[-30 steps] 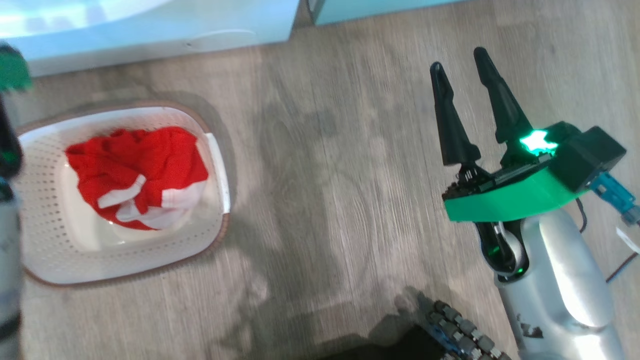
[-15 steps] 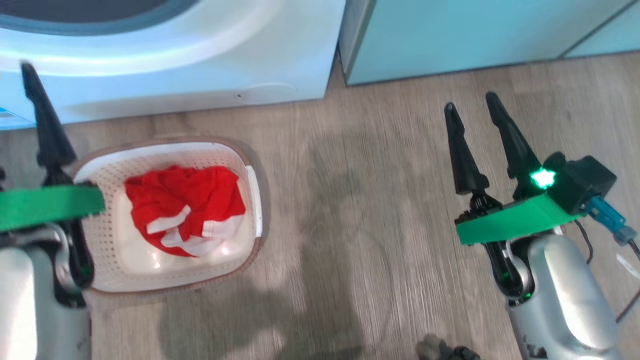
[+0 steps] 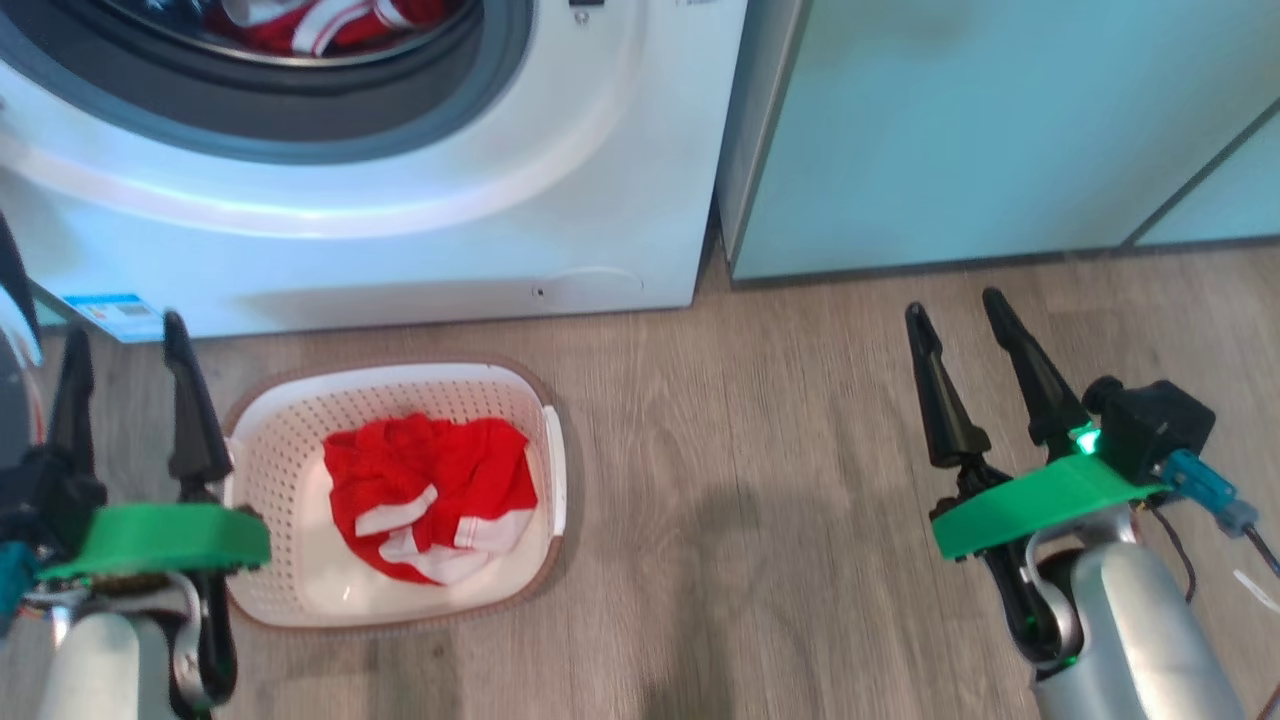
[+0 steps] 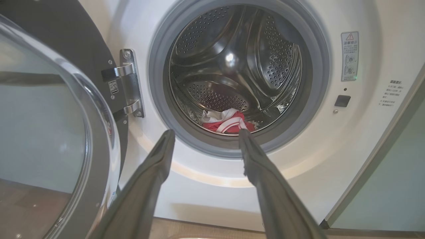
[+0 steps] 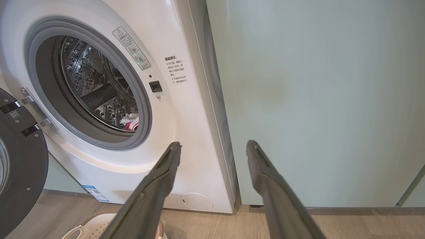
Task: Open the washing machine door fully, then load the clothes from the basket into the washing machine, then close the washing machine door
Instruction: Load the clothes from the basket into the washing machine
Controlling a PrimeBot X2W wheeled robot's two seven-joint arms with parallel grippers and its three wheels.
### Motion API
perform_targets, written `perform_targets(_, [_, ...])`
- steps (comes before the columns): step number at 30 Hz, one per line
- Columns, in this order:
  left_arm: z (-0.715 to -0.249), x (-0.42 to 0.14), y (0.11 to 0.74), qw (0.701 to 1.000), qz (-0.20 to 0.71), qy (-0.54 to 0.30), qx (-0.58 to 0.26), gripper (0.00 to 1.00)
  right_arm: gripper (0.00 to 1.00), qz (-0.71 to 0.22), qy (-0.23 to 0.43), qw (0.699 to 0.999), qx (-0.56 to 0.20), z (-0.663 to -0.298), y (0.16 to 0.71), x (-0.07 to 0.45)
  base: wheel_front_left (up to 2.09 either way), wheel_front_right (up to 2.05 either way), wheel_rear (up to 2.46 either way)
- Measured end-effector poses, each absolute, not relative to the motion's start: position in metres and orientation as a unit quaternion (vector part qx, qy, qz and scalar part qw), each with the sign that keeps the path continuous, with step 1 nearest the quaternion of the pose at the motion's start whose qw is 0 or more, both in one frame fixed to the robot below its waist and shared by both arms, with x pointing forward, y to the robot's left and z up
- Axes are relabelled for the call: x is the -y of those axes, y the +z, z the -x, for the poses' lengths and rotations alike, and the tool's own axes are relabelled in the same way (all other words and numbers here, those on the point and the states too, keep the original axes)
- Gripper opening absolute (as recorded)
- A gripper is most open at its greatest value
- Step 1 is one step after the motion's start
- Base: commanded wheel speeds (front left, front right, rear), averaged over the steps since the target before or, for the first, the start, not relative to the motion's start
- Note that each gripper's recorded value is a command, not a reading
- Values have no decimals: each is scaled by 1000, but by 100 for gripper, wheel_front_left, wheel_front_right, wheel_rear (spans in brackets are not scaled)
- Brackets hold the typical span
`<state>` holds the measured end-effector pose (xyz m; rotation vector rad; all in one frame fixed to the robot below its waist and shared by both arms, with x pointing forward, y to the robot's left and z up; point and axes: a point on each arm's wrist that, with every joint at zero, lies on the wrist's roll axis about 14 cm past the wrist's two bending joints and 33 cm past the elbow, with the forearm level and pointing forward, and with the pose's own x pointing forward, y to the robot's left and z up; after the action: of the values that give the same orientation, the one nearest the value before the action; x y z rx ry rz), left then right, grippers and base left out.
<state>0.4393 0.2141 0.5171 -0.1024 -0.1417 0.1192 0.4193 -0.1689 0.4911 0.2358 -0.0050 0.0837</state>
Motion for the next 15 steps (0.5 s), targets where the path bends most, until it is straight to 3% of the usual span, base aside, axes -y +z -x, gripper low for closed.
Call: perform_targets(15, [-392, -204, 513, 998, 44, 24, 35, 100, 100, -119, 36, 992, 13, -380, 511, 173, 0, 0, 0])
